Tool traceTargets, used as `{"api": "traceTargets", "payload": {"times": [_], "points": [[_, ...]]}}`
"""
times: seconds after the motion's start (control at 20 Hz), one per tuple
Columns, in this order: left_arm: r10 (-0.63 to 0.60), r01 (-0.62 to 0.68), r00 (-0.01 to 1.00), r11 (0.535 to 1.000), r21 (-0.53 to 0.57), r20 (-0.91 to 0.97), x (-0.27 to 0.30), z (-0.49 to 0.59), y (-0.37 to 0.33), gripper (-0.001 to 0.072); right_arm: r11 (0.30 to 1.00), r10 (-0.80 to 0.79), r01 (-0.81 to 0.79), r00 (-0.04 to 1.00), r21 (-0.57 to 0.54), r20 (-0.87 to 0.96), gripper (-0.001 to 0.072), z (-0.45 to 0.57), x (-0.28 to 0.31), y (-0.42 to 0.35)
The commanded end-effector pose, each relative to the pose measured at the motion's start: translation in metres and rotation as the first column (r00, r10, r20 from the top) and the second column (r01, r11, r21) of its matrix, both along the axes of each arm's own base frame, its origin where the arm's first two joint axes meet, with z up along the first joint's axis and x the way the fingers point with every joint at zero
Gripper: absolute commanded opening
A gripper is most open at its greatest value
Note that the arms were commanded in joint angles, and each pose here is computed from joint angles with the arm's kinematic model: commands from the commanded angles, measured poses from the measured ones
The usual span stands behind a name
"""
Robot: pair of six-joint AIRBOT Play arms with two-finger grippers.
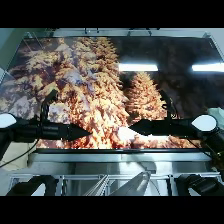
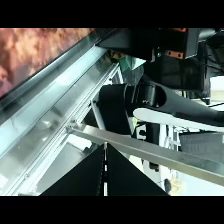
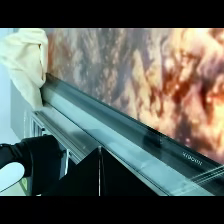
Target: Fold the shirts.
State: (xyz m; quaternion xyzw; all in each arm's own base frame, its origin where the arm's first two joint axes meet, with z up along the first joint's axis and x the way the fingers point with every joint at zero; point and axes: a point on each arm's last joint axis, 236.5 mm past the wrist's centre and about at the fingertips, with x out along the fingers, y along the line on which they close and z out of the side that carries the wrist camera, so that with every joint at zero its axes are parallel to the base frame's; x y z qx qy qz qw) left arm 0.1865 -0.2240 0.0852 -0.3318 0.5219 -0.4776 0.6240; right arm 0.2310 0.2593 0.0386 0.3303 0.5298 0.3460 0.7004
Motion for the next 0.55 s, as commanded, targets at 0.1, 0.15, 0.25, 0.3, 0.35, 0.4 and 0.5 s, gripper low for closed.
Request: {"api": "traceTargets", "payload": {"times": [0.1, 0.15, 0.25, 0.3, 0.35, 0.4, 0.5], "points": [[0.056, -0.057, 0.998, 0.998, 0.013, 0.031, -0.015, -0.014, 0.001, 0.0002, 1.000, -0.001, 0.001, 1.000, 0.004, -0.002, 0.0018, -0.008, -0.006, 0.010], [0.062, -0.062, 0.998, 0.998, 0.012, 0.029, -0.016, -0.012, 0.001, 0.0002, 1.000, -0.009, 0.009, 1.000, 0.018, -0.007, 0.0018, -0.006, -0.005, 0.011], [0.065, -0.066, 0.997, 0.998, 0.011, 0.037, -0.017, -0.009, 0.001, 0.0002, 1.000, -0.010, 0.010, 1.000, 0.021, -0.008, 0.0018, -0.005, -0.005, 0.012], [0.065, -0.066, 0.997, 0.998, 0.011, 0.044, -0.018, -0.008, 0.001, 0.0002, 1.000, -0.010, 0.010, 1.000, 0.021, -0.008, 0.0018, -0.005, -0.005, 0.012], [0.066, -0.066, 0.997, 0.998, 0.010, 0.051, -0.018, -0.007, 0.001, 0.0002, 1.000, -0.010, 0.010, 1.000, 0.021, -0.008, 0.0018, -0.005, -0.005, 0.012], [0.066, -0.066, 0.996, 0.998, 0.009, 0.060, -0.019, -0.005, 0.001, 0.0002, 1.000, -0.010, 0.010, 1.000, 0.021, -0.008, 0.0018, -0.005, -0.005, 0.012], [0.066, -0.067, 0.995, 0.998, 0.008, 0.080, -0.020, -0.002, 0.001, 0.0002, 1.000, -0.010, 0.010, 1.000, 0.021, -0.008, 0.0018, -0.005, -0.005, 0.012]]}}
